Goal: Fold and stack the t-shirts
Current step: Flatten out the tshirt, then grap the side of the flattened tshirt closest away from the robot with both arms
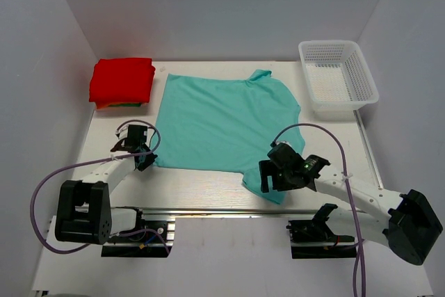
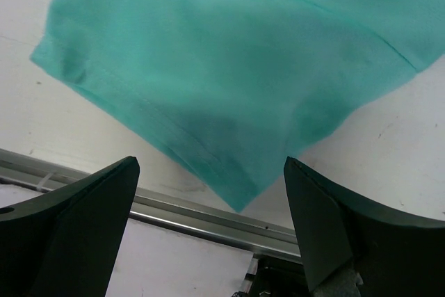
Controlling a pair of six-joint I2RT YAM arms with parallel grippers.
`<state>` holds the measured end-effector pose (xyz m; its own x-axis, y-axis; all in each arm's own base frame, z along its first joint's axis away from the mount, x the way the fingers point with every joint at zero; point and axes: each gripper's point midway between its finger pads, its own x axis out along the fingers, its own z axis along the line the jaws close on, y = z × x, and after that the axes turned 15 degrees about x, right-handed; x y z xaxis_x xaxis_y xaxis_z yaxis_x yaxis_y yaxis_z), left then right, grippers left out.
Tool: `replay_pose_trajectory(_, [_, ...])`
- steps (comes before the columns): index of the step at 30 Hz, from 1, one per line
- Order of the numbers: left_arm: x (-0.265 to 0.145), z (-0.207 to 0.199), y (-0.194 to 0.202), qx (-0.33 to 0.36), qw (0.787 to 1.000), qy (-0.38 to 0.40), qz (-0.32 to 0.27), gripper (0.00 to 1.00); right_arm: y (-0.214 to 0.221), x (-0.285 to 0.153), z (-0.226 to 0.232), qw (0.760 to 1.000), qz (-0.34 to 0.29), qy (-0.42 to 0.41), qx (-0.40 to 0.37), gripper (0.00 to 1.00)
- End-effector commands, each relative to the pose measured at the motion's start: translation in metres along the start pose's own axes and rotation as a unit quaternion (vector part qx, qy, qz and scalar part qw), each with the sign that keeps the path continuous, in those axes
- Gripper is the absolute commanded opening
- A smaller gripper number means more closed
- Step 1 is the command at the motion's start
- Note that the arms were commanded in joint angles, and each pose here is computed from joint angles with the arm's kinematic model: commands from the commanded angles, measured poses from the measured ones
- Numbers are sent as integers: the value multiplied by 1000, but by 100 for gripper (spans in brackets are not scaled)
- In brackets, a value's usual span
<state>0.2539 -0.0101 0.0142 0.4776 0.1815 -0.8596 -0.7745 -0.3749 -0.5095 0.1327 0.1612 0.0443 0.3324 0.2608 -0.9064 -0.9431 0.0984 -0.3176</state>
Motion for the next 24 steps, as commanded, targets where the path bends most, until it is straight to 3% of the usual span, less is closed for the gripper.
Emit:
replay_pose_trajectory(1, [-1,-11,2,8,999,38,-1,0,10,4,-18,999,6,42,20,90])
replay_pose_trajectory(13, [-24,-8,-5,11,998,55,-37,0,37,23,-23,996,52,60,27,84])
replay_pose_trajectory(14, [-25,-6,-7,11,998,49,-39,0,38,24,-22,996,53,59,30,79])
replay_pose_trajectory(18, [-32,-6,-9,5,998,51,-43,0,40,15,-22,995,56,66,52,21])
replay_pose_trajectory(20, [-35,-9,-9,5,997,64,-43,0,37,8,-20,995,49,56,59,16])
replay_pose_trajectory(22, [-35,-7,-4,7,998,59,-32,0,38,-6,-19,996,48,46,64,1])
replay_pose_trajectory(24, [-39,-7,-6,6,998,59,-34,0,45,-11,-23,995,61,48,67,0])
